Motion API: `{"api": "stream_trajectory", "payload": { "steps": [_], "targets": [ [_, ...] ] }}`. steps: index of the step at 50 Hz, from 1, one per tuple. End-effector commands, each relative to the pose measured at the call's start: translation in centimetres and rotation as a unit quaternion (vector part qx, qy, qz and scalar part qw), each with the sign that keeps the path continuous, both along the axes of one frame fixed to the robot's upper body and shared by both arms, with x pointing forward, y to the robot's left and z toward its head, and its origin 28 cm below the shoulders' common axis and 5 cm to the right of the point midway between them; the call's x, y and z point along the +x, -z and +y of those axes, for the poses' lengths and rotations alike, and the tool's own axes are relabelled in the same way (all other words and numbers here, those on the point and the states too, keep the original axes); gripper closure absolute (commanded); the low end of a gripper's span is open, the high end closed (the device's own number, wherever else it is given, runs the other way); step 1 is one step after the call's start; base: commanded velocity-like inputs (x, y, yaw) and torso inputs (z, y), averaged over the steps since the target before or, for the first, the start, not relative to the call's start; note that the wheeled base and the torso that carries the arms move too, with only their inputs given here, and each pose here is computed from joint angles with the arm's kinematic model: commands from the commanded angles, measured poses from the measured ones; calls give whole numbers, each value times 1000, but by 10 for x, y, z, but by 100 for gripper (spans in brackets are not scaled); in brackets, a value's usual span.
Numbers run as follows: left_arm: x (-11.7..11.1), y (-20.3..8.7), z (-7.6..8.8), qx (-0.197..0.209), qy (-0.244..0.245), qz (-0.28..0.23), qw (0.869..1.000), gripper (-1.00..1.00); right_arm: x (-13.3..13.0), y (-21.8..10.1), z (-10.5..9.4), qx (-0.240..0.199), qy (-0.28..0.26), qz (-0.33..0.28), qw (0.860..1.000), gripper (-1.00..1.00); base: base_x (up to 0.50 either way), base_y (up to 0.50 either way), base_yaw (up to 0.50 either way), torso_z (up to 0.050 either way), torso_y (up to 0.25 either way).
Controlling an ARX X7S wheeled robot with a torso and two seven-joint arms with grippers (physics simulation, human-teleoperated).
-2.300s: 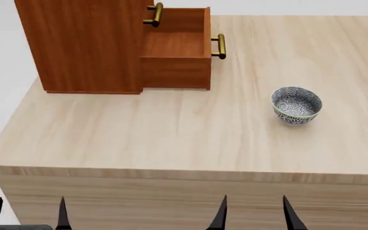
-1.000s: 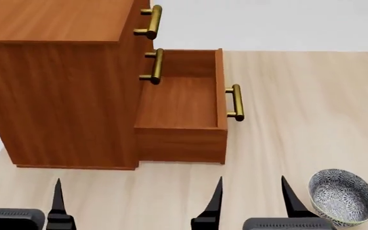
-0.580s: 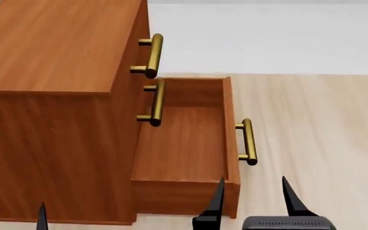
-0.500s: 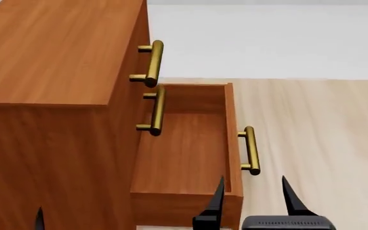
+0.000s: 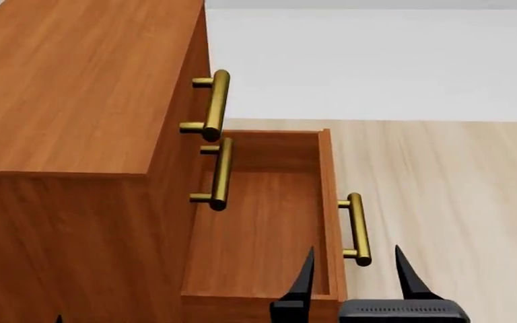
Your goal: Put the bowl in the bottom drawer of the cabinet.
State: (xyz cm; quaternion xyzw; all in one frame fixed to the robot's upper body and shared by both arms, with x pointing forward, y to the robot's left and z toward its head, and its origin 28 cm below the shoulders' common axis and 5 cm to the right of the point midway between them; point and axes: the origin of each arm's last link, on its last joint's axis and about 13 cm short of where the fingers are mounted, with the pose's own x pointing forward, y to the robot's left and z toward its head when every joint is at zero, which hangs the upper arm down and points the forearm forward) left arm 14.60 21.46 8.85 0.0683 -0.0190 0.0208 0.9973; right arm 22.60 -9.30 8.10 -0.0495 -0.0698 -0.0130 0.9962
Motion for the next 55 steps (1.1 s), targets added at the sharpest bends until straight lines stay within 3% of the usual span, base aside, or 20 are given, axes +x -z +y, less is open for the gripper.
{"api": "stream_trajectory", "payload": {
  "steps": [1, 13, 23, 40, 55],
  "targets": [
    [-7, -2, 0, -1, 9, 1, 1000, -100, 1, 0, 0, -2, 0, 1, 1000, -100, 500, 59, 0, 0, 0],
    [-4, 0, 4, -11, -6, 4, 1000, -100, 3, -1, 1, 2, 0, 3, 1000, -100, 500, 57, 0, 0, 0],
    [1, 3, 5, -10, -17, 6, 1000, -100, -5, -7, -1, 1, -10, 14, 1000, -100, 0, 0, 0, 0, 0],
    [7, 5, 7, -10, -25, 7, 1000, -100, -20, -51, -34, -26, 9, 23, 999, -100, 0, 0, 0, 0, 0],
    [10, 5, 8, -9, -27, 6, 1000, -100, -28, -65, -78, -45, 59, 119, 990, -100, 0, 0, 0, 0, 0]
  ]
}}
